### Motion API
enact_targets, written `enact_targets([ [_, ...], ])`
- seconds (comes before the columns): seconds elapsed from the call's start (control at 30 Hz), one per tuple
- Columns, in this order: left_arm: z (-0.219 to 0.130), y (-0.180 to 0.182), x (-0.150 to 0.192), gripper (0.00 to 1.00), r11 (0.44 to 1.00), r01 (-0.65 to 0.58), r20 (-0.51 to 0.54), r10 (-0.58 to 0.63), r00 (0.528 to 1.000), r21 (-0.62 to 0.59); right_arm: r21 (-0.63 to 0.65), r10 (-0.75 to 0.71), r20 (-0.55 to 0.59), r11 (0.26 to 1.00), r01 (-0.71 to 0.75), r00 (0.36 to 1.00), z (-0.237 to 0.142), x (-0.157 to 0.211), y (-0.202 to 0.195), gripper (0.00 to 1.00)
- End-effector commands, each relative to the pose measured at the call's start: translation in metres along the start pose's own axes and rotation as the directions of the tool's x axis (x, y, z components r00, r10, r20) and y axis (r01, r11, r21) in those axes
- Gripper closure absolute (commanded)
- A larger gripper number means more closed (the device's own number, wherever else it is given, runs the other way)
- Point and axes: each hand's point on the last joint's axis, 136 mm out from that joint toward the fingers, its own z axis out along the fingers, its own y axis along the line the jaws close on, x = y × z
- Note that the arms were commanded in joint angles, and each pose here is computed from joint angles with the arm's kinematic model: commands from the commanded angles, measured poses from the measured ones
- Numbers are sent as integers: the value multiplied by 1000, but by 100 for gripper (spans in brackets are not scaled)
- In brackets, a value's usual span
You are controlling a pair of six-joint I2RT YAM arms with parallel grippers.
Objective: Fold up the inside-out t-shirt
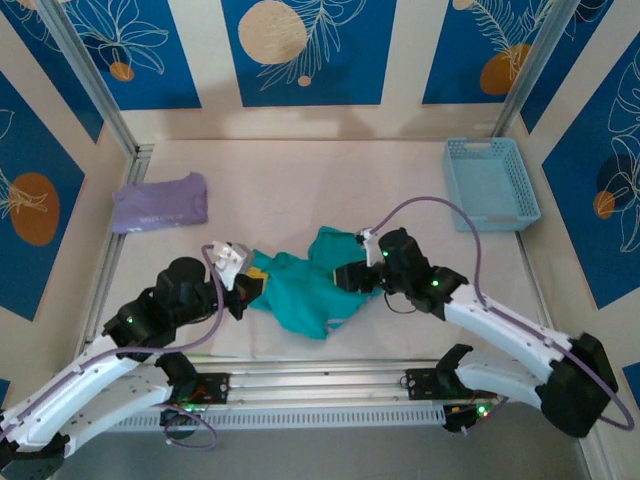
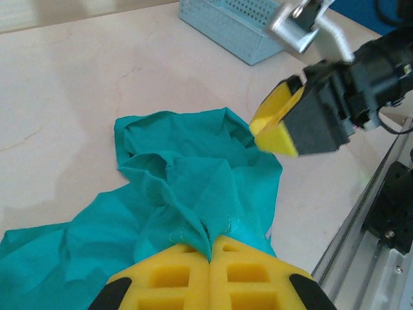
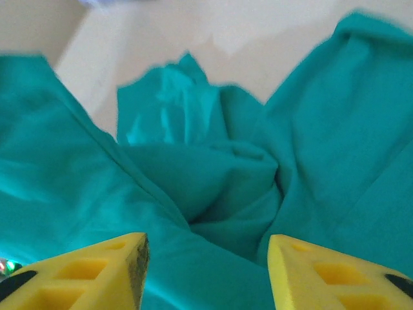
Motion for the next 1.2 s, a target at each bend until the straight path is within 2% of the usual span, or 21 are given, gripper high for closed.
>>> enact_targets([
  [0.0, -11, 4, -8, 100, 999, -28, 17, 28, 999, -34, -42, -80, -67, 996, 77, 995, 20, 7, 11, 38],
  [0.1, -12, 4, -9, 100, 999, -27, 22, 28, 999, -33, -88, -109, -124, 991, 98, 986, 41, 15, 17, 37],
  [0.13, -12, 6, -9, 100, 999, -27, 22, 28, 999, -40, -111, -117, -133, 989, 103, 984, 45, 15, 21, 40],
  [0.17, -11, 7, -9, 100, 998, -25, 22, 26, 999, -51, -125, -123, -136, 986, 106, 983, 47, 14, 24, 47],
  [0.27, -10, 14, -12, 100, 996, -17, 32, 20, 999, -90, -153, -148, -102, 980, 131, 984, 42, 6, 32, 82],
  [0.33, -8, 20, -21, 100, 992, -10, 65, 19, 998, -124, -157, -159, -57, 976, 149, 986, 29, -3, 36, 100],
  [0.4, -5, 23, -36, 100, 989, -11, 115, 28, 993, -145, -123, -166, 3, 979, 165, 986, 13, -15, 34, 100],
  [0.5, 2, 21, -74, 100, 990, -17, 220, 48, 974, -141, 50, -156, 123, 987, 151, 980, -21, -36, 14, 100],
  [0.57, 9, 10, -103, 100, 995, -40, 286, 64, 956, -88, 169, -166, 218, 977, 131, 962, -51, -50, -1, 100],
  [0.63, 15, -11, -133, 100, 997, -83, 344, 73, 936, 13, 220, -193, 315, 967, 126, 929, -79, -60, -6, 100],
  [0.7, 20, -35, -159, 100, 983, -132, 390, 72, 918, 129, 200, -197, 365, 971, 130, 910, -93, -66, -1, 100],
  [0.77, 18, -74, -181, 100, 924, -204, 406, 60, 912, 322, 218, -193, 381, 969, 115, 904, -100, -68, -3, 100],
  [0.8, 17, -97, -185, 100, 867, -237, 384, 58, 922, 439, 257, -197, 386, 961, 100, 901, -106, -69, -9, 98],
  [0.83, 17, -115, -180, 100, 812, -254, 338, 74, 938, 526, 306, -196, 389, 949, 74, 900, -113, -70, -18, 95],
  [0.87, 23, -122, -166, 100, 791, -247, 274, 105, 956, 560, 346, -197, 393, 937, 54, 898, -120, -70, -25, 93],
  [0.9, 33, -118, -143, 100, 809, -227, 187, 146, 971, 543, 383, -196, 402, 923, 30, 894, -129, -71, -33, 89],
  [0.93, 45, -103, -113, 100, 850, -191, 92, 168, 982, 491, 405, -193, 410, 914, 12, 891, -136, -70, -38, 87],
  [1.03, 68, -40, -23, 100, 966, -77, -150, 116, 982, 248, 393, -186, 438, 920, -1, 880, -145, -64, -42, 79],
  [1.1, 71, -15, 21, 100, 988, 6, -248, 33, 968, 156, 350, -176, 441, 937, 13, 880, -139, -61, -37, 75],
  [1.17, 74, -8, 49, 100, 991, 53, -308, -13, 951, 123, 297, -169, 413, 954, 44, 895, -123, -56, -31, 71],
])
